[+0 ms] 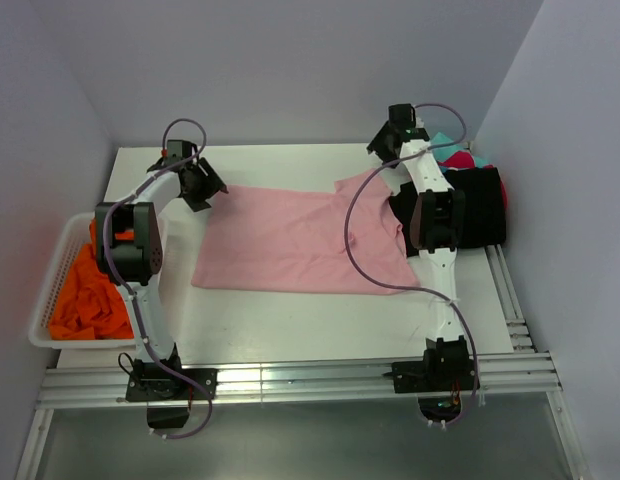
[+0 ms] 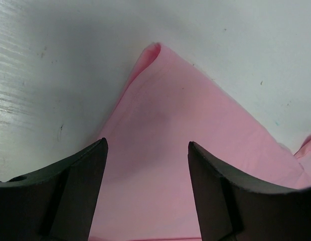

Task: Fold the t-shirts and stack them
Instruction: Grap the side of the flattened tshirt furthest away from the robot with both arms

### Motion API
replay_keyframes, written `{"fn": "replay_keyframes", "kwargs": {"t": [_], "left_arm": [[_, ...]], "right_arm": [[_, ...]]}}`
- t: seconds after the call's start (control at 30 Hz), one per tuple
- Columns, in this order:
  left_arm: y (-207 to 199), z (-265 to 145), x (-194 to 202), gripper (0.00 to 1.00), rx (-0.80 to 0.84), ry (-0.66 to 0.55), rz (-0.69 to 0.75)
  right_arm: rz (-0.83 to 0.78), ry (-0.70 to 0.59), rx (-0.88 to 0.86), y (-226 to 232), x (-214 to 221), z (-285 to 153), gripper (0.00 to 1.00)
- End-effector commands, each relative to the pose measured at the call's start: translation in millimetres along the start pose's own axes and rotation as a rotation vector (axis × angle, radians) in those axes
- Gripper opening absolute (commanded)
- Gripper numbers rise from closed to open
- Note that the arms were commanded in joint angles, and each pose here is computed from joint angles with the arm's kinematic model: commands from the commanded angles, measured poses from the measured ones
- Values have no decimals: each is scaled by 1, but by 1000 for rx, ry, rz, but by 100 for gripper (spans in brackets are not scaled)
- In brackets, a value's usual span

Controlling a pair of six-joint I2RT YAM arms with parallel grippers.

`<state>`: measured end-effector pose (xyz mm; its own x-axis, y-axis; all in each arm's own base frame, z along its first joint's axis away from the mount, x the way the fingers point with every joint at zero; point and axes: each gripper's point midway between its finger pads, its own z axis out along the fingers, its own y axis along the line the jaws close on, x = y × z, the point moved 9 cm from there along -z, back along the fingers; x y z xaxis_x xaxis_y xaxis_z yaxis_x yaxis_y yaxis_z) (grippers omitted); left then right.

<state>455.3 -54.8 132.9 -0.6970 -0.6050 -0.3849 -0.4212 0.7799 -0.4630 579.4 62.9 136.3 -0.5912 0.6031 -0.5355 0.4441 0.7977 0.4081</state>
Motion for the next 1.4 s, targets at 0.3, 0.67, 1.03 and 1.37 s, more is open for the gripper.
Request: {"fn": "replay_keyframes", "kwargs": {"t": [0.3, 0.67, 1.03, 1.37], "left_arm": [[-6, -73, -2, 72, 41, -50, 26], [5, -92, 7, 72, 33, -34, 33], [31, -89, 16, 71, 16, -25, -26], [30, -85, 14, 69, 21, -16, -39]], "right_arm": [[236, 129, 23, -4, 36, 34, 54], [161, 121, 35, 16, 60, 27, 32], [94, 121, 95, 1, 64, 21, 0], [83, 112, 149, -7, 55, 8, 45]]}}
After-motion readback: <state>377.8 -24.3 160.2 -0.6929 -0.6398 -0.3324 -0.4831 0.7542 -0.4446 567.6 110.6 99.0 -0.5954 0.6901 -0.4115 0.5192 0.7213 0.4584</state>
